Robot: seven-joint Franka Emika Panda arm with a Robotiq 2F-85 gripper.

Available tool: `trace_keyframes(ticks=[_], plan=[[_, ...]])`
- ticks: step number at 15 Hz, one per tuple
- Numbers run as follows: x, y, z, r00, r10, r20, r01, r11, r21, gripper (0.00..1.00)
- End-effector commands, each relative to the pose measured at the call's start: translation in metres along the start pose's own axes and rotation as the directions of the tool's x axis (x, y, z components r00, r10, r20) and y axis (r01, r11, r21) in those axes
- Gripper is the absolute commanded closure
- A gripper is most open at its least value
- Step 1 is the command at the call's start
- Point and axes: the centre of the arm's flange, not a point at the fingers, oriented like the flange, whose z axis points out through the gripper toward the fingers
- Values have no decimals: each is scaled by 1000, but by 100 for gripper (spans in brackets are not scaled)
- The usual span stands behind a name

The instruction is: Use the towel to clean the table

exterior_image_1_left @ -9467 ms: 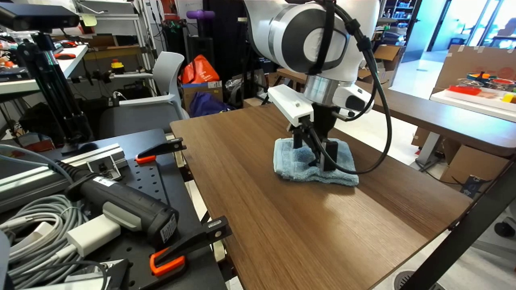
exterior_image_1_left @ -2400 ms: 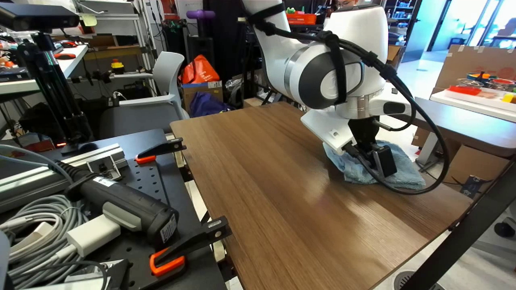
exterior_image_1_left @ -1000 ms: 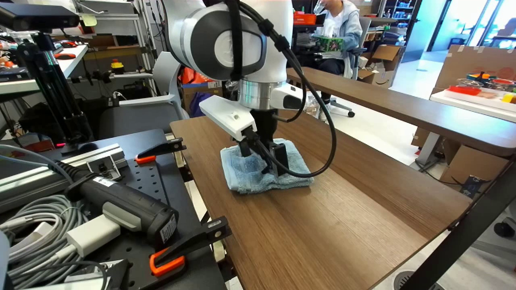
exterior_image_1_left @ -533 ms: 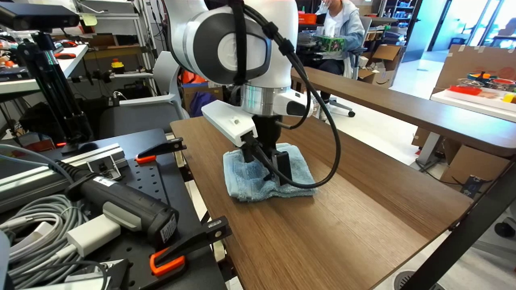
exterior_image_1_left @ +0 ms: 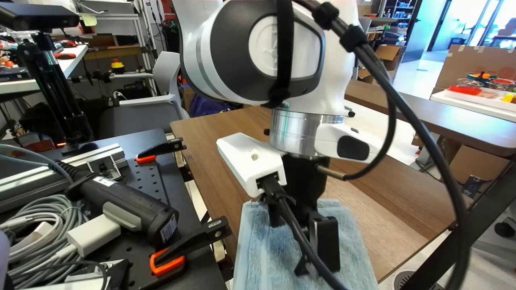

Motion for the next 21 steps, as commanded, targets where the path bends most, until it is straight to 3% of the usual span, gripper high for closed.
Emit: trace_keyframes(ticks=[1, 2, 7, 13, 17, 21], plan=[[-3, 22, 37, 991, 73, 114, -63, 994, -91, 0], [-1, 22, 42, 988, 88, 127, -78, 994, -83, 0], [16, -22, 47, 998, 33, 60, -39, 994, 101, 0], [39, -127, -10, 999, 8, -39, 5, 945, 326, 0], [45, -178, -49, 990, -20, -139, 73, 919, 386, 0], [49, -183, -78, 977, -27, -210, 110, 912, 396, 0]])
